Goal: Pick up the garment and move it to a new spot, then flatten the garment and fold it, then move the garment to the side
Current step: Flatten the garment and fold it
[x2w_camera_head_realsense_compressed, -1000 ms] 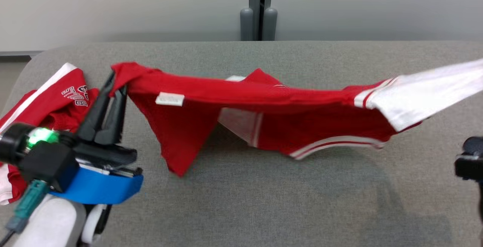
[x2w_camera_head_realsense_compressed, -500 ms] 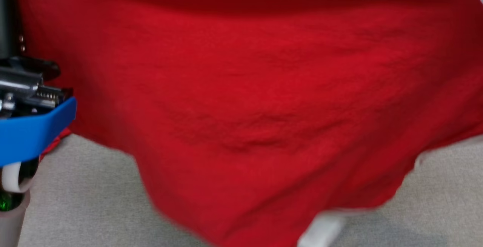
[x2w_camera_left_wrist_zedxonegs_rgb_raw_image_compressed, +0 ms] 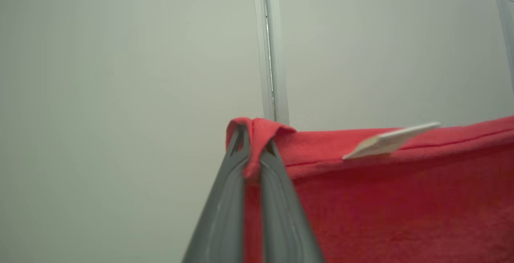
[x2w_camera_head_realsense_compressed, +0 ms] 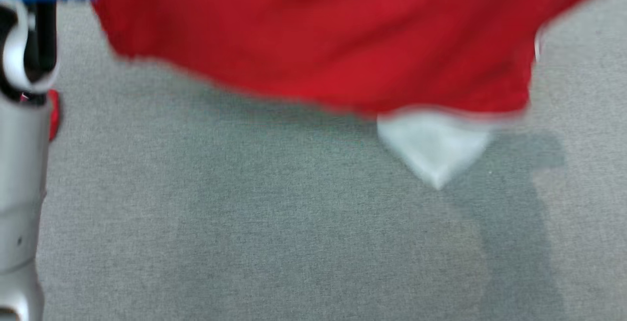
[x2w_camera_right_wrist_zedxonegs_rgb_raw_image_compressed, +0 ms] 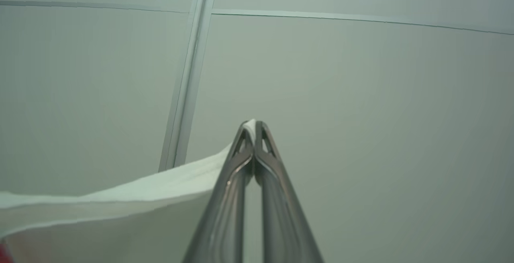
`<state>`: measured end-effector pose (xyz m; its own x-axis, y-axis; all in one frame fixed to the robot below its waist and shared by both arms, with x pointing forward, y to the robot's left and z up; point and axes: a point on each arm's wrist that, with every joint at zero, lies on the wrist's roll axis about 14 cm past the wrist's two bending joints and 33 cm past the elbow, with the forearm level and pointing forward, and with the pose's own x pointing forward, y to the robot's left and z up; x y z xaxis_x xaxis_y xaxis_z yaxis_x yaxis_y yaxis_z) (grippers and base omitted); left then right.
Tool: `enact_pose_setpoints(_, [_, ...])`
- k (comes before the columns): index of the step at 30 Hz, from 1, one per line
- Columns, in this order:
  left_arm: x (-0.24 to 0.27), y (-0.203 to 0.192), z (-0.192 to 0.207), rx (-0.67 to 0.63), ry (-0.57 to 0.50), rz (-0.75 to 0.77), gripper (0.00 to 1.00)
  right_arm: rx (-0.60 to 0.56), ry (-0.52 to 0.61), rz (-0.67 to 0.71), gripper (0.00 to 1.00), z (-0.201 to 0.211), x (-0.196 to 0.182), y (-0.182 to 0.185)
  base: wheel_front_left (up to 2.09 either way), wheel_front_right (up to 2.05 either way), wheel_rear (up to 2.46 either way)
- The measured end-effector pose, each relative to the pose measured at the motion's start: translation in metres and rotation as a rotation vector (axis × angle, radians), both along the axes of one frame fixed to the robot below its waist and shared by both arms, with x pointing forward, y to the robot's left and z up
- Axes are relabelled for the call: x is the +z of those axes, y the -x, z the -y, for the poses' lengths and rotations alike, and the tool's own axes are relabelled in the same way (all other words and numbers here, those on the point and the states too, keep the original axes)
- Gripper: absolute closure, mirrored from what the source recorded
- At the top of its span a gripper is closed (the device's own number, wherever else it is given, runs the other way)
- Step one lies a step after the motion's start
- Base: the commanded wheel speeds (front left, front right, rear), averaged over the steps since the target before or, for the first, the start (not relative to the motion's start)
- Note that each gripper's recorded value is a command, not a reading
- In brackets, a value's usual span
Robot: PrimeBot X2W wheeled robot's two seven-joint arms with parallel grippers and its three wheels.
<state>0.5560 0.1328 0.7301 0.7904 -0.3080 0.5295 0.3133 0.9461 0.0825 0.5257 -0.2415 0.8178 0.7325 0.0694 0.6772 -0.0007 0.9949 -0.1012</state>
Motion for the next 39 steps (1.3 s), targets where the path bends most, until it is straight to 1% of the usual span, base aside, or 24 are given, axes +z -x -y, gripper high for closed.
enact_pose_setpoints(3, [-0.008,-0.023,0.000,0.005,0.025,-0.033,1.00,0.034,-0.017,0.003,1.00,-0.009,0.002,-0.024,0.00,0.00,0.00])
enact_pose_setpoints(5, [-0.023,-0.038,-0.002,0.019,0.031,-0.082,1.00,0.050,-0.031,-0.032,1.00,-0.014,-0.008,-0.039,0.00,0.00,0.00])
enact_pose_setpoints(7, [-0.045,-0.051,-0.005,0.034,0.048,-0.148,1.00,0.071,-0.046,-0.086,1.00,-0.020,-0.028,-0.052,0.00,0.00,0.00])
enact_pose_setpoints(9, [-0.078,-0.062,-0.008,0.051,0.069,-0.244,1.00,0.088,-0.064,-0.160,1.00,-0.027,-0.057,-0.065,0.00,0.00,0.00])
enact_pose_setpoints(11, [-0.121,-0.068,-0.008,0.066,0.080,-0.356,1.00,0.102,-0.083,-0.271,1.00,-0.035,-0.102,-0.077,0.00,0.00,0.00])
enact_pose_setpoints(14, [-0.197,-0.064,-0.010,0.094,0.095,-0.555,1.00,0.123,-0.123,-0.489,1.00,-0.050,-0.192,-0.083,0.00,0.00,0.00])
enact_pose_setpoints(17, [-0.272,-0.043,-0.009,0.121,0.127,-0.757,1.00,0.133,-0.176,-0.675,1.00,-0.063,-0.270,-0.072,0.00,0.00,0.00])
enact_pose_setpoints(19, [-0.309,-0.027,-0.010,0.139,0.138,-0.861,1.00,0.132,-0.206,-0.782,1.00,-0.068,-0.314,-0.059,0.00,0.00,0.00])
enact_pose_setpoints(22, [-0.336,-0.011,-0.009,0.148,0.159,-0.934,1.00,0.128,-0.261,-0.891,1.00,-0.071,-0.359,-0.038,0.00,0.00,0.00])
enact_pose_setpoints(24, [-0.344,-0.002,-0.012,0.155,0.173,-0.949,1.00,0.124,-0.304,-0.911,1.00,-0.069,-0.372,-0.027,0.00,0.00,0.00])
enact_pose_setpoints(26, [-0.349,0.009,-0.014,0.158,0.164,-0.957,1.00,0.129,-0.333,-0.906,1.00,-0.070,-0.375,-0.016,0.00,0.00,0.00])
enact_pose_setpoints(28, [-0.351,0.022,-0.016,0.166,0.195,-0.960,1.00,0.126,-0.371,-0.902,1.00,-0.068,-0.380,0.001,0.00,0.00,0.00])
enact_pose_setpoints(33, [-0.355,0.061,-0.024,0.186,0.206,-0.972,1.00,0.102,-0.438,-0.887,1.00,-0.058,-0.387,0.049,0.00,0.00,0.00])
enact_pose_setpoints(39, [-0.352,0.106,-0.030,0.199,0.192,-0.952,1.00,0.076,-0.451,-0.858,1.00,-0.052,-0.382,0.109,0.00,0.00,0.00])
